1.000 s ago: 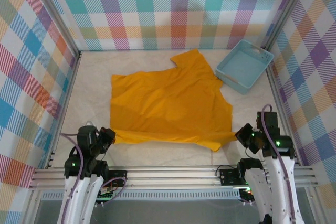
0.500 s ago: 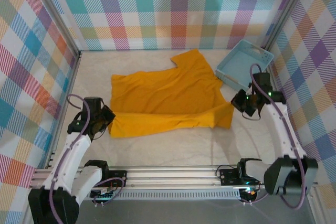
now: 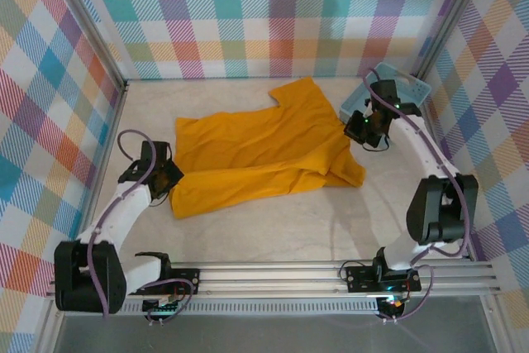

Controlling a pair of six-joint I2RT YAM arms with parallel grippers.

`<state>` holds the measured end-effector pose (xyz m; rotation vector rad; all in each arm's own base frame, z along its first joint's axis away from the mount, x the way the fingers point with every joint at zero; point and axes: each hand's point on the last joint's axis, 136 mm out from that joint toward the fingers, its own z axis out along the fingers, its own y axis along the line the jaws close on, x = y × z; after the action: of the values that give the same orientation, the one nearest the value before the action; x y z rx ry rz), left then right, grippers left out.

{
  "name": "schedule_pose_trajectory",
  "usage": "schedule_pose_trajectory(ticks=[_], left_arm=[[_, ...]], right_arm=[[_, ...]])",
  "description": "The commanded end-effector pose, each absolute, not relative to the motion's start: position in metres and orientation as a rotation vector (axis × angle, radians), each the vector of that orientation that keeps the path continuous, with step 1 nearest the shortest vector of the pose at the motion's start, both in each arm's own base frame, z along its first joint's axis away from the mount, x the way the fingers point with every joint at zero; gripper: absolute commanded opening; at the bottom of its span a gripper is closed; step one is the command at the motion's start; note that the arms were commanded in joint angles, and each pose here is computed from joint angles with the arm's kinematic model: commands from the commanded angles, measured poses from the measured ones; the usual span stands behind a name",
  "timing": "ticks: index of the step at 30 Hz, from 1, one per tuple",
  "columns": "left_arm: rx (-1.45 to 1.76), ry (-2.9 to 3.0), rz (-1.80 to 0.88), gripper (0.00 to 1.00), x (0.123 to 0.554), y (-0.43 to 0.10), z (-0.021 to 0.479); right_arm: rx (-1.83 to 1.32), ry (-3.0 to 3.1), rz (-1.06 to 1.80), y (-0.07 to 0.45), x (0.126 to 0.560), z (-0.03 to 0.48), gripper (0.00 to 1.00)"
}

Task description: Fold the inside-out t-shirt

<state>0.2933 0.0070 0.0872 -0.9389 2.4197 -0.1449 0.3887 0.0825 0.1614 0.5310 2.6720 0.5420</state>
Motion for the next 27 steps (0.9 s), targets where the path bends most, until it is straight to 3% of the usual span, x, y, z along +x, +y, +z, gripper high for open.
schedule_pose_trajectory(ticks=[1, 6, 9, 14, 18, 22, 27], left_arm=[[-0.925, 2.388, -0.103, 0.03, 0.311, 0.017, 0.093], [-0.933, 2.453, -0.077, 0.11, 0.324, 0.016, 0.078], [-0.963, 2.485, -0.015, 0.2, 0.325, 0.023, 0.071], [-0.969, 2.497, -0.009, 0.5, 0.332, 0.027, 0.082], [-0.937, 2.47, -0.035, 0.57, 0.319, 0.019, 0.114], [-0.842, 2.471, -0.185, 0.61, 0.289, -0.018, 0.129], [-0.82, 2.523, -0.402, 0.61, 0.259, -0.057, 0.095]], right_arm=[[0.437, 2.658, 0.5, 0.09, 0.409, 0.168, 0.05], [0.414, 2.698, 0.459, 0.096, 0.427, 0.153, 0.07], [0.392, 2.708, 0.446, 0.099, 0.435, 0.148, 0.14], [0.362, 2.711, 0.387, 0.096, 0.445, 0.152, 0.38], [0.326, 2.678, 0.289, 0.082, 0.431, 0.172, 0.52], [0.297, 2.706, 0.333, 0.083, 0.389, 0.169, 0.53], [0.305, 2.788, 0.435, 0.09, 0.34, 0.13, 0.5]])
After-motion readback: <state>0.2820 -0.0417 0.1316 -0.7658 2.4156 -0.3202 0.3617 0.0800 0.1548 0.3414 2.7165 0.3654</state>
